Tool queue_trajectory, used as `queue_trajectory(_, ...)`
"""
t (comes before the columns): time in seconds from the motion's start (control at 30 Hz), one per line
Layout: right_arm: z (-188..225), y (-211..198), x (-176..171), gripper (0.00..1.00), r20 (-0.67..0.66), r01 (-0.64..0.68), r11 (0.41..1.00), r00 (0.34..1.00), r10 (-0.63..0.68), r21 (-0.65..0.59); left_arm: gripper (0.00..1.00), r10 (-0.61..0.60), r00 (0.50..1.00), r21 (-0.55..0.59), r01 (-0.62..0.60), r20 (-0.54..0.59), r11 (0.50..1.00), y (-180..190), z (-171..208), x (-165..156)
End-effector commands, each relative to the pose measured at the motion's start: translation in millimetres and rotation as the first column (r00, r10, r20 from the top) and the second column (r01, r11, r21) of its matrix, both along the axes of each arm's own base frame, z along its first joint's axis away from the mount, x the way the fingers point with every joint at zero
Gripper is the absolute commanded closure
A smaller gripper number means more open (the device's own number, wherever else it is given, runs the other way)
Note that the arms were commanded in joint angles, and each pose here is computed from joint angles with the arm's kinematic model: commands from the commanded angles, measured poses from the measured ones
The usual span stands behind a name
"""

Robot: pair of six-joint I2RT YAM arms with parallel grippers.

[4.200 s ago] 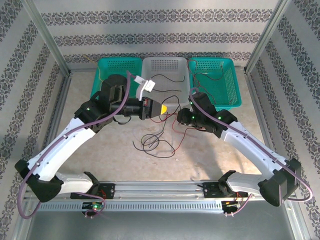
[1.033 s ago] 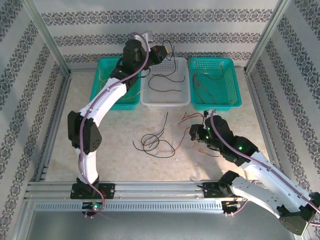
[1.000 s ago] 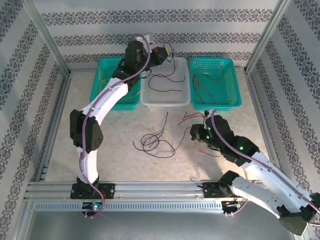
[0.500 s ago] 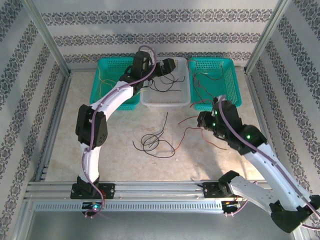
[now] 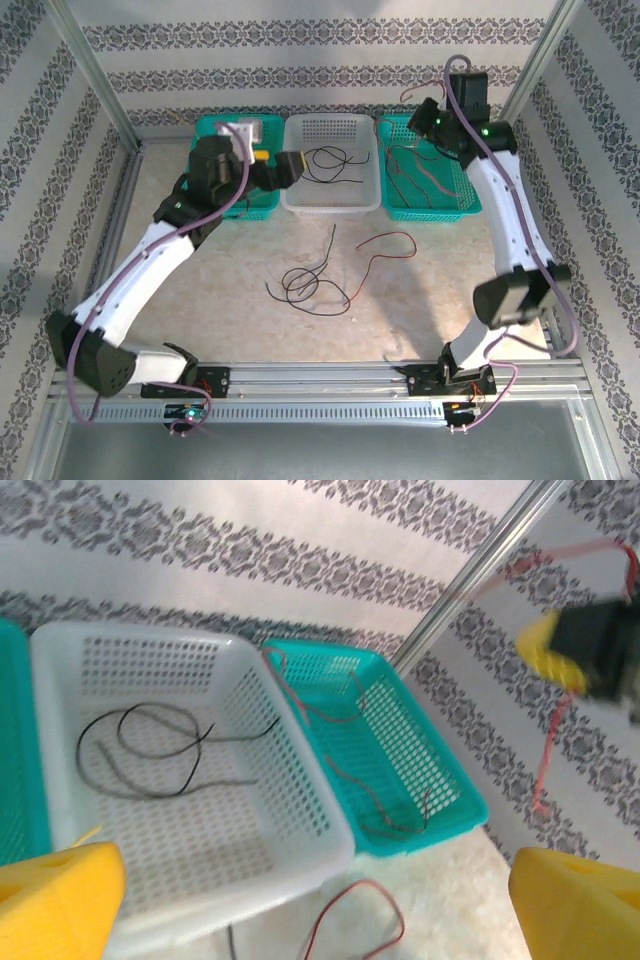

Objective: Untangle the cables
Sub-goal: Place the container, then pick up the cable.

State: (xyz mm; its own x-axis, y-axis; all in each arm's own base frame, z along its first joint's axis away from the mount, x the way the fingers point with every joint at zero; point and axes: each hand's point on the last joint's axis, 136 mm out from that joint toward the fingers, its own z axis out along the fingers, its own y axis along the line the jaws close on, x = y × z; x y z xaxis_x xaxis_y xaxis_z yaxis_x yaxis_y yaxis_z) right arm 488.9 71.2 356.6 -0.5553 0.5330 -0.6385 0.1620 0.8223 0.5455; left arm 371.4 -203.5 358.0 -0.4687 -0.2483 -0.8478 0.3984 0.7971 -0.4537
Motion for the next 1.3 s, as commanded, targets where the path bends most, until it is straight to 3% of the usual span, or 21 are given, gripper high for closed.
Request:
queue_trajectory(0.0, -11.7, -8.0, 33.3, 0.97, -0.023, 0.001, 1.000, 1.000, 0.000, 0.007, 0.01, 0.032, 0.991, 0.125, -0.017, -0.126, 0.992, 17.0, -58.5, -22.7)
queue_trajectory(0.2, -52.4, -26.7, 86.3, 0.89, -0.095, 0.047, 0.999, 0.994, -0.047, -0.008, 0.01, 0.108, 0.979, 0.081, -0.095, -0.172, 0.992, 35.3, -76.5, -42.5)
queue_trajectory(0.3, -69.7, -44.6, 97.7, 0.72, -0.134, 0.092, 0.996, 0.987, -0.089, 0.016, 0.01, 0.144, 0.974, 0.086, -0.131, -0.176, 0.988, 44.6, -77.5, -49.2)
queue_trajectory(0.43, -71.1, -64.6, 100.1, 0.59, -0.147, 0.144, 0.987, 0.980, -0.133, 0.065, 0.01, 0.163, 0.967, 0.113, -0.143, -0.197, 0.983, 52.2, -79.4, -57.5)
queue_trajectory(0.5, -65.0, -67.2, 96.4, 0.57, -0.138, 0.144, 0.988, 0.981, -0.135, 0.058, 0.01, 0.157, 0.968, 0.113, -0.137, -0.198, 0.984, 52.7, -79.4, -61.4)
queue_trajectory(0.53, -61.5, -65.1, 92.5, 0.48, -0.137, 0.136, 0.989, 0.982, -0.128, 0.056, 0.01, 0.156, 0.968, 0.113, -0.136, -0.196, 0.984, 53.3, -79.8, -62.5)
queue_trajectory(0.57, -58.5, -61.4, 88.0, 0.46, -0.136, 0.122, 0.991, 0.984, -0.113, 0.055, 0.01, 0.156, 0.968, 0.115, -0.135, -0.198, 0.984, 53.9, -81.3, -63.9)
queue_trajectory(0.7, -53.4, -37.9, 53.3, 0.46, -0.154, 0.058, 0.998, 0.986, -0.058, -0.001, 0.03, 0.135, 0.966, 0.128, -0.109, -0.222, 0.986, 52.5, -86.4, -69.9)
queue_trajectory(0.87, -86.9, 12.2, -18.1, 0.47, -0.230, -0.046, 0.997, 0.973, 0.033, -0.054, 0.14, 0.072, 0.967, 0.103, -0.048, -0.246, 0.994, 44.0, -84.2, -79.4)
queue_trajectory(1.13, -200.9, 55.4, -162.3, 0.47, -0.436, -0.110, 0.993, 0.896, 0.083, -0.037, 0.21, -0.024, 0.944, 0.019, 0.032, -0.329, 0.999, 16.8, -105.4, -77.4)
queue_trajectory(1.27, -250.6, 74.1, -207.5, 0.50, -0.539, -0.164, 0.984, 0.837, 0.098, -0.076, 0.23, -0.007, 0.933, 0.033, 0.020, -0.359, 0.999, 13.5, -120.6, -72.0)
